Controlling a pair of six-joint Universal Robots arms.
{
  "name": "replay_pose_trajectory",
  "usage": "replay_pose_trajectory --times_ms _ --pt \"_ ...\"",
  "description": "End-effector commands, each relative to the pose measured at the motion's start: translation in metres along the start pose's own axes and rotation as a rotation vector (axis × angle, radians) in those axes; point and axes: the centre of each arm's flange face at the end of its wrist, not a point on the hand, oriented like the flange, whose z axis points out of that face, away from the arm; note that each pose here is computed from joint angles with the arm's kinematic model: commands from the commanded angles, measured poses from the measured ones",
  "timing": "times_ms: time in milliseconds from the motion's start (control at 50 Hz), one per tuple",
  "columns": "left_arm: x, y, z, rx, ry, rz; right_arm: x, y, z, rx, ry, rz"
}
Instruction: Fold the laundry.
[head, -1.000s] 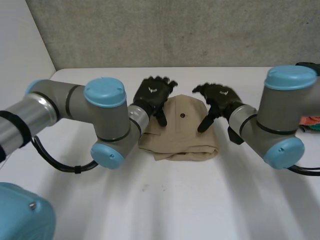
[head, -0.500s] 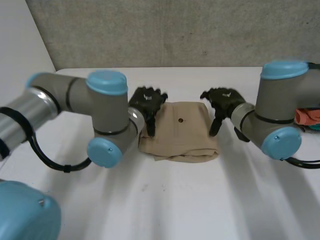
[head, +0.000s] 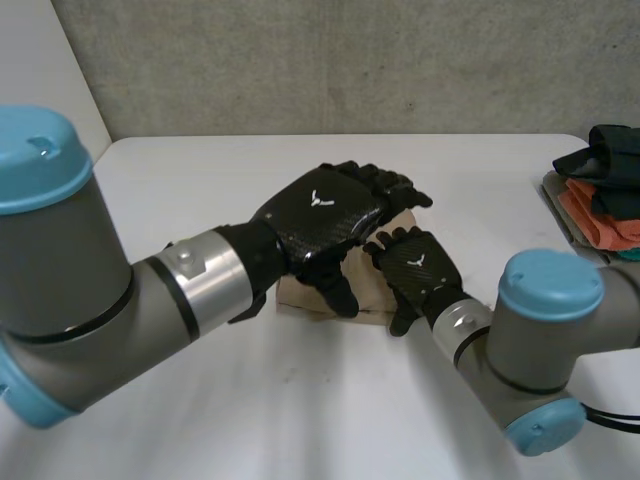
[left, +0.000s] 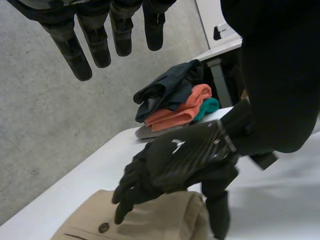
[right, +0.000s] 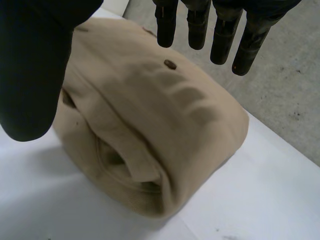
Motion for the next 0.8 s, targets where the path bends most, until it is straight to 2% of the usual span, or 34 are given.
replay_pose_trajectory --times_ms 20,400,800 --pt "0.003 -0.002 -0.008 0.003 -0.003 0.001 -0.007 0.016 0.020 0.055 0.018 -0.058" --pt "0.004 -0.004 -0.010 0.007 -0.004 0.003 0.000 0.012 0.059 0.117 0.052 -0.076" --pt "0.003 -0.004 -0.010 0.006 -0.009 0.003 0.006 0.004 0.075 0.137 0.059 -0.074"
